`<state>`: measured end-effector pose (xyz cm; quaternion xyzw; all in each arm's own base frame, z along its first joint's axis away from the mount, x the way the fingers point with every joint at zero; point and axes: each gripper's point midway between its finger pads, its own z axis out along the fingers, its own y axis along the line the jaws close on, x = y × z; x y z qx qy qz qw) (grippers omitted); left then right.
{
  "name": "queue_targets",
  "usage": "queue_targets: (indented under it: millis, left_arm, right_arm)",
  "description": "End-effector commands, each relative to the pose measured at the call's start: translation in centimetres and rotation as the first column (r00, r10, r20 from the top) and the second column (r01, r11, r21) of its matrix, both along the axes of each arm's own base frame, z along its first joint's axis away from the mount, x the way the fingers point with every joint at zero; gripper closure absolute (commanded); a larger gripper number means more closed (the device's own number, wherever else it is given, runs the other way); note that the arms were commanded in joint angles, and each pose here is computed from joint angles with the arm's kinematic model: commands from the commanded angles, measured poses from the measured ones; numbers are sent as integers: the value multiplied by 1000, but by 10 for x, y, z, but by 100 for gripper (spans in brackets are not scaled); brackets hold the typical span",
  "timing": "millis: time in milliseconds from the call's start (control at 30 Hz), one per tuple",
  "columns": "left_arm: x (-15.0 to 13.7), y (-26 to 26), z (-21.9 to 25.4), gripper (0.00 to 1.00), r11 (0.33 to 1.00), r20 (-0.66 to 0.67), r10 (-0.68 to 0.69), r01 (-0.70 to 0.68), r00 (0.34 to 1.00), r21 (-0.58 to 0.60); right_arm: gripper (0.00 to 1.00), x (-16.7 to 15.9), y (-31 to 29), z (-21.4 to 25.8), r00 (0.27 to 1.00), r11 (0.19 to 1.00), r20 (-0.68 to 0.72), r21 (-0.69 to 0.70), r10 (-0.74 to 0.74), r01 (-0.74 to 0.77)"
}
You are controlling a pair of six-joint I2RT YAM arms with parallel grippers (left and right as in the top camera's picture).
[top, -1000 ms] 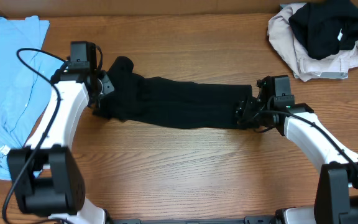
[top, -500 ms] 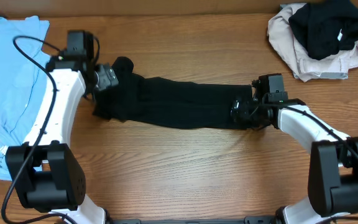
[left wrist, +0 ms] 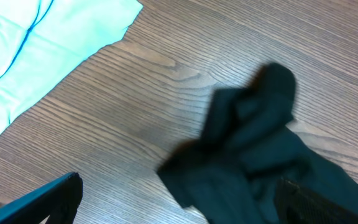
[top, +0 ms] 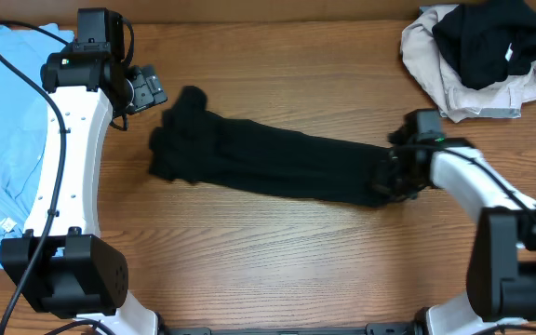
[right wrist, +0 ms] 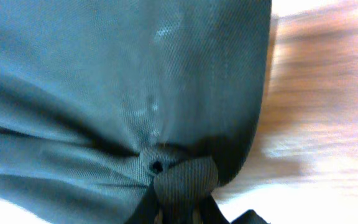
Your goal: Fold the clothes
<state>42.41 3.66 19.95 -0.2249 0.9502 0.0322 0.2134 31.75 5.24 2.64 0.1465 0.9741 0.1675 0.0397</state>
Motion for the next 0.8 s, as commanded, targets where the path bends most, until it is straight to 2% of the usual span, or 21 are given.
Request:
queue_targets:
  millis: [0, 133, 233, 600, 633, 667, 700, 767]
  left_arm:
    - [2, 4, 15, 0, 1000, 32, -15, 14, 999, 20]
    - [-2, 3, 13, 0, 1000, 16, -16, 15, 1000, 19]
    - [-2, 0, 12, 0, 1000, 13, -24, 24, 1000, 0]
    - [-2, -6, 9, 0, 999, 6, -38, 38, 999, -29]
    - [-3, -6, 8, 0, 999, 3, -38, 38, 999, -30]
    - [-4, -6, 7, 0, 999, -2, -38, 38, 999, -30]
    - [-5, -6, 7, 0, 999, -9, -39, 38, 999, -30]
    - [-8, -6, 6, 0, 998, -22, -54, 53, 998, -24]
  right_arm:
    - [96, 22, -35, 67, 987, 999, 155, -43, 32, -26]
    - [96, 19, -46, 105, 983, 996, 170, -62, 67, -58]
    - [96, 24, -32, 116, 976, 993, 189, -65, 109, -98]
    - [94, 11, 120, 93, 910, 927, 181, -21, 372, -375]
    - [91, 9, 133, 88, 905, 921, 177, -24, 387, -389]
    - [79, 8, 141, 85, 903, 918, 172, -24, 394, -396]
    - [52, 5, 151, 80, 897, 911, 167, -21, 410, -412]
    - [37, 2, 161, 78, 893, 906, 163, -15, 419, -423]
